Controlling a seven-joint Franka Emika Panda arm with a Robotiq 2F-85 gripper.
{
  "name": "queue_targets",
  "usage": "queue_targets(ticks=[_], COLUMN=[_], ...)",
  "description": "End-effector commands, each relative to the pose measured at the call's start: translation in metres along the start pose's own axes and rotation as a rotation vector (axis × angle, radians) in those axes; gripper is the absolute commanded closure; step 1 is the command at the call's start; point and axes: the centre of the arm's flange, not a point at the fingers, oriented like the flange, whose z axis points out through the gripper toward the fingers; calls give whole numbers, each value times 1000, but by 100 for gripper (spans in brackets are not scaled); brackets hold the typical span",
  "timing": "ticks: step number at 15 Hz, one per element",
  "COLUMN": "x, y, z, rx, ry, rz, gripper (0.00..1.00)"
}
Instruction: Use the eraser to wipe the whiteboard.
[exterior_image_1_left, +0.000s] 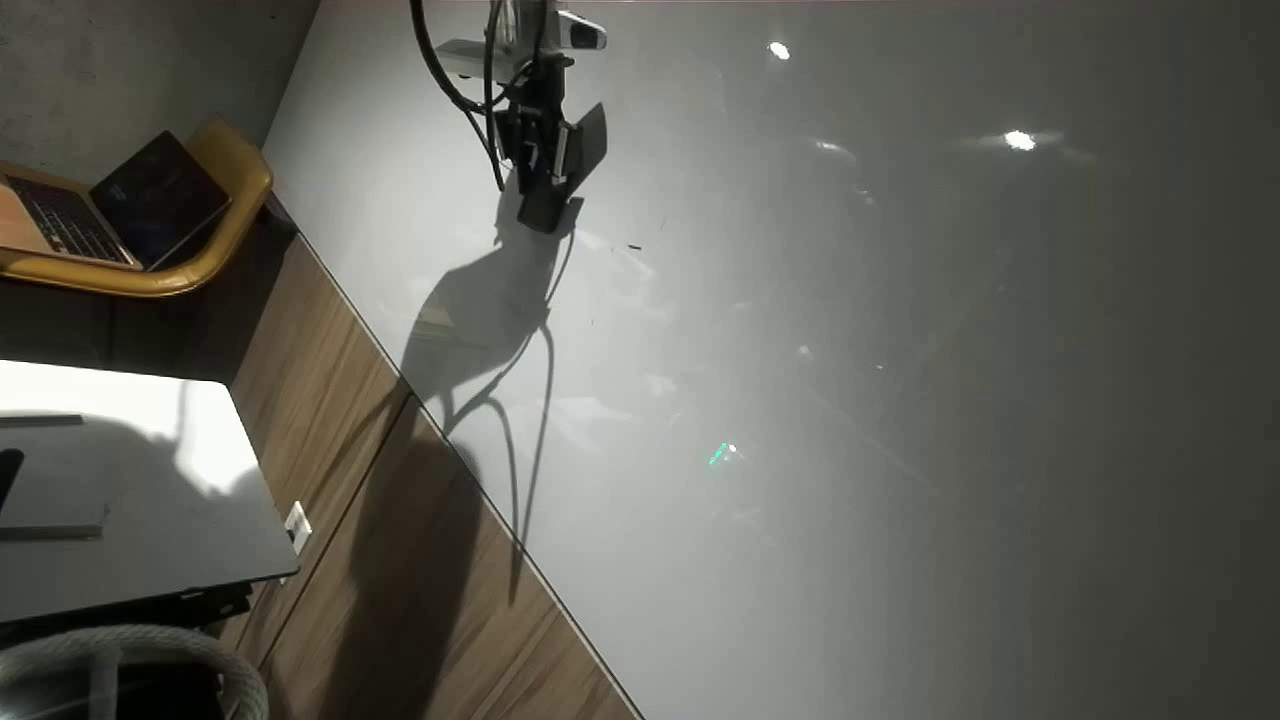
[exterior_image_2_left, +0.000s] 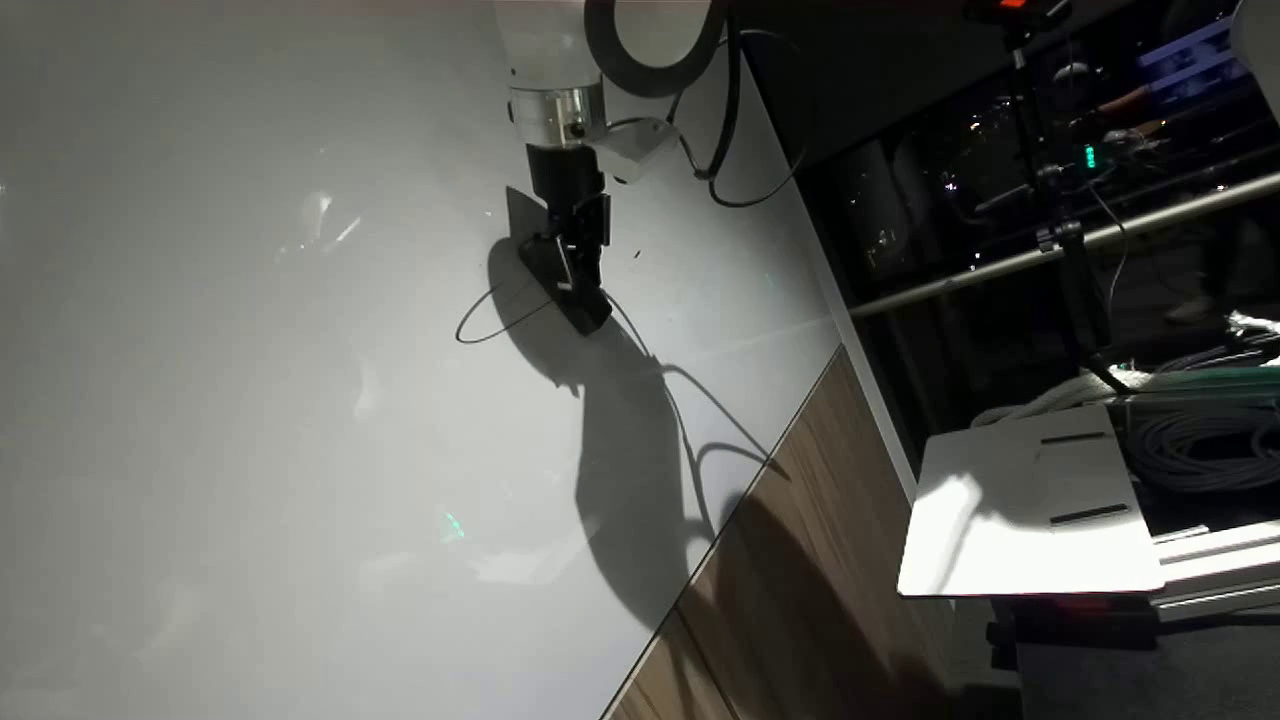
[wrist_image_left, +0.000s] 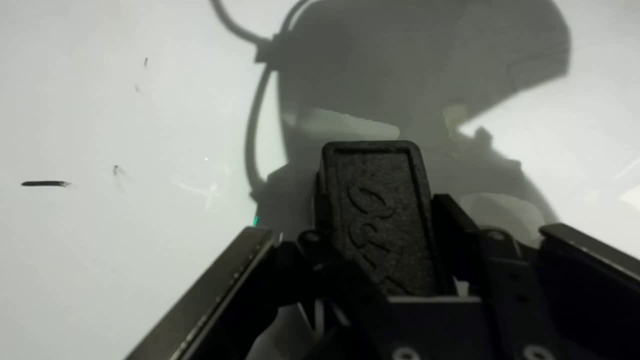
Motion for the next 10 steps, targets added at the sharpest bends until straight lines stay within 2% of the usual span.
queue_targets(ticks=[1,5,10], x=[31,40,50], y=[-36,-78,-154], z=[9,1,-10], rx=[3,-3,19], ry=[23,22,39], rz=[-34,-75,-141], gripper=[72,72,72])
